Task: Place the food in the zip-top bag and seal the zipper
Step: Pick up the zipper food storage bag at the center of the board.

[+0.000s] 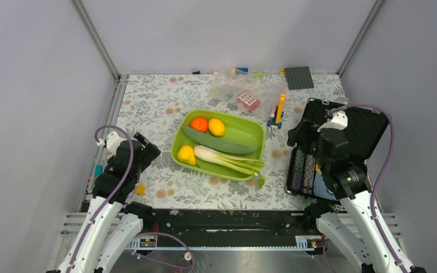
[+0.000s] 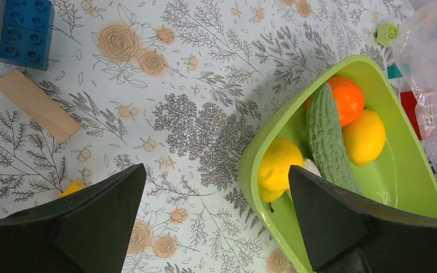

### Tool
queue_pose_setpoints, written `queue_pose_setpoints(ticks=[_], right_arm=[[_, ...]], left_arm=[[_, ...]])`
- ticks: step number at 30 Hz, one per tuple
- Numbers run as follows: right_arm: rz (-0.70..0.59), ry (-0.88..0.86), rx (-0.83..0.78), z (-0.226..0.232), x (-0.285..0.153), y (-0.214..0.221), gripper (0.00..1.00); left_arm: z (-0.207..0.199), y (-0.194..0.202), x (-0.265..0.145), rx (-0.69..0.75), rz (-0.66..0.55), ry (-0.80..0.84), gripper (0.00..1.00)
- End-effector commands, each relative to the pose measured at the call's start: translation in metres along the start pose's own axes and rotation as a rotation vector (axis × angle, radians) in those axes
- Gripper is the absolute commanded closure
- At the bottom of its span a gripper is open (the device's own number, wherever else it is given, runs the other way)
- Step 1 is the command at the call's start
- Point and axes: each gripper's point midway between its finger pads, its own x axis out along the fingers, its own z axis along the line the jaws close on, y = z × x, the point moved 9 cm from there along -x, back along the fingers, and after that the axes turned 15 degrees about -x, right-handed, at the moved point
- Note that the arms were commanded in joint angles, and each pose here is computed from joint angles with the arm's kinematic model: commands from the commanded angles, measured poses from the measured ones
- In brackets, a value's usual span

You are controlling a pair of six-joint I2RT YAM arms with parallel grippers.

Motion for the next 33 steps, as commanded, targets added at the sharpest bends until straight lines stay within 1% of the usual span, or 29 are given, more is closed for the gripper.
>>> queue_pose_setpoints(ticks=[1, 5, 7, 12, 14, 19, 21, 27, 29, 30, 33], right_arm=[[-0.117, -0.077, -0.007, 0.009, -0.005, -0.028, 0.0], [-0.126, -0.159, -0.062, 0.02, -0.002, -0.048, 0.0], [-0.111, -0.159, -0.071, 0.024, 0.006, -0.057, 0.0], [-0.061, -0.19, -0.094, 0.041, 0.034, -0.082, 0.0], [-0.048, -0.149, -0.096, 0.046, 0.05, -0.096, 0.0], [0.036, 0.001, -0.144, 0.057, 0.109, -0.131, 0.0], [0.042, 0.064, -0.142, 0.062, 0.133, -0.145, 0.0], [0.109, 0.169, -0.135, 0.075, 0.218, -0.162, 0.0], [0.14, 0.2, -0.121, 0.073, 0.243, -0.167, 0.0], [0.186, 0.228, -0.119, 0.068, 0.263, -0.159, 0.0], [0.205, 0.262, -0.076, 0.056, 0.294, -0.162, 0.0]], left_arm=[[-0.013, -0.01, -0.005, -0.022, -0.039, 0.051, 0.01], [-0.011, -0.012, -0.004, -0.029, -0.068, 0.047, 0.01], [-0.009, -0.013, -0.001, -0.036, -0.092, 0.035, 0.01], [-0.011, -0.01, 0.006, -0.035, -0.093, 0.043, 0.01], [-0.011, -0.009, 0.008, -0.029, -0.09, 0.039, 0.01], [-0.018, -0.007, 0.015, -0.02, -0.083, 0.063, 0.01], [-0.02, -0.006, 0.018, -0.01, -0.076, 0.065, 0.01], [-0.019, 0.0, 0.025, 0.015, -0.05, 0.061, 0.01], [-0.02, 0.0, 0.027, 0.018, -0.051, 0.068, 0.01], [-0.021, 0.0, 0.027, 0.024, -0.051, 0.067, 0.01], [-0.02, 0.002, 0.03, 0.034, -0.045, 0.058, 0.01]])
